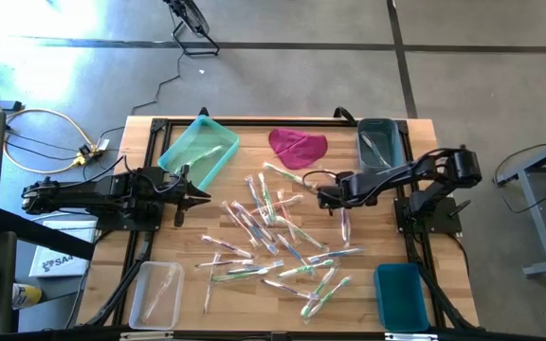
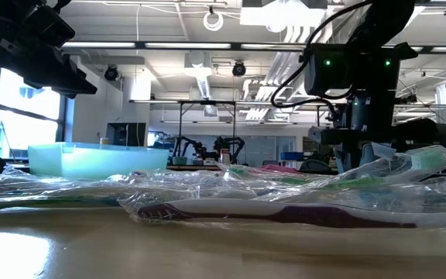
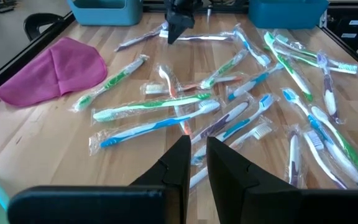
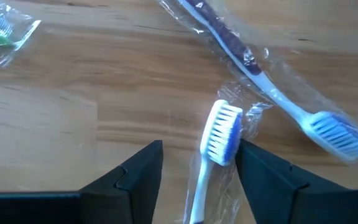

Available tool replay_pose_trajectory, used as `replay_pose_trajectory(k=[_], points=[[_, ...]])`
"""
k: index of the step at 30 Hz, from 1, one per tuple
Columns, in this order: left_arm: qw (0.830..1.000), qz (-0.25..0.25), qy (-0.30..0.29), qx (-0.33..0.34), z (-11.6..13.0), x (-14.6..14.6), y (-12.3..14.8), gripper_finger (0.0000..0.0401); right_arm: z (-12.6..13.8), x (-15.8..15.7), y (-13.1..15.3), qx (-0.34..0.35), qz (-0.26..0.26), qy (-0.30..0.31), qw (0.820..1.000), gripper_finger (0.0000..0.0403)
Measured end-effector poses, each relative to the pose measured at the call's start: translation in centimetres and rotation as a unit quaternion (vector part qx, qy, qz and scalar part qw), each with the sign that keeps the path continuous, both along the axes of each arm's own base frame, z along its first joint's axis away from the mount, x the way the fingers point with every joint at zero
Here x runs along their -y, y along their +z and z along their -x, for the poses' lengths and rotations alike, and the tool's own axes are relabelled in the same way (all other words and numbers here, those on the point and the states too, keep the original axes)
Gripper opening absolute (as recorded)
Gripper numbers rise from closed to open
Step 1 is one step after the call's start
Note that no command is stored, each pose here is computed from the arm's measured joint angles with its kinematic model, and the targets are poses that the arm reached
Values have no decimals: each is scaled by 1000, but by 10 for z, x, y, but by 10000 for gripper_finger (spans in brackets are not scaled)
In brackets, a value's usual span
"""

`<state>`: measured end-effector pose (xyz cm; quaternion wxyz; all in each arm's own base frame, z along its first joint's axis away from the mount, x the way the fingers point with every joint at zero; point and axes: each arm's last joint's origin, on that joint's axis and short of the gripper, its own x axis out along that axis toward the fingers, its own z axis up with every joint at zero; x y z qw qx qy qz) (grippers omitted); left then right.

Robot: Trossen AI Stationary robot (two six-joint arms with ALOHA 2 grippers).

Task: Pick & Place Toothbrushes
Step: Put the purple toothbrush to the dark blue bin bin

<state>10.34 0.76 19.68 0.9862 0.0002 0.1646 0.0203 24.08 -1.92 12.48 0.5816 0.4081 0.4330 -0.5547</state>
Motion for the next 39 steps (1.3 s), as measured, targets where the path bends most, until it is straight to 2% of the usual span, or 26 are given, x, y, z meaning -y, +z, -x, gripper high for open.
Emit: replay_pose_trajectory(k=[5,14,17,24,29,39], points=[[1000,0,0,1,0,0,0,50,-2,0,-5,-3,-2,4,1000,159],[1000,0,0,1,0,0,0,50,-3,0,-4,0,1,18,1000,41],[1000,0,0,1,0,0,0,50,-3,0,-4,-3,3,32,999,15],[1000,0,0,1,0,0,0,50,-5,0,-4,5,6,47,999,11],[1000,0,0,1,0,0,0,50,-4,1,6,33,11,56,998,10],[1000,0,0,2,0,0,0,50,-8,2,50,154,64,117,979,8]])
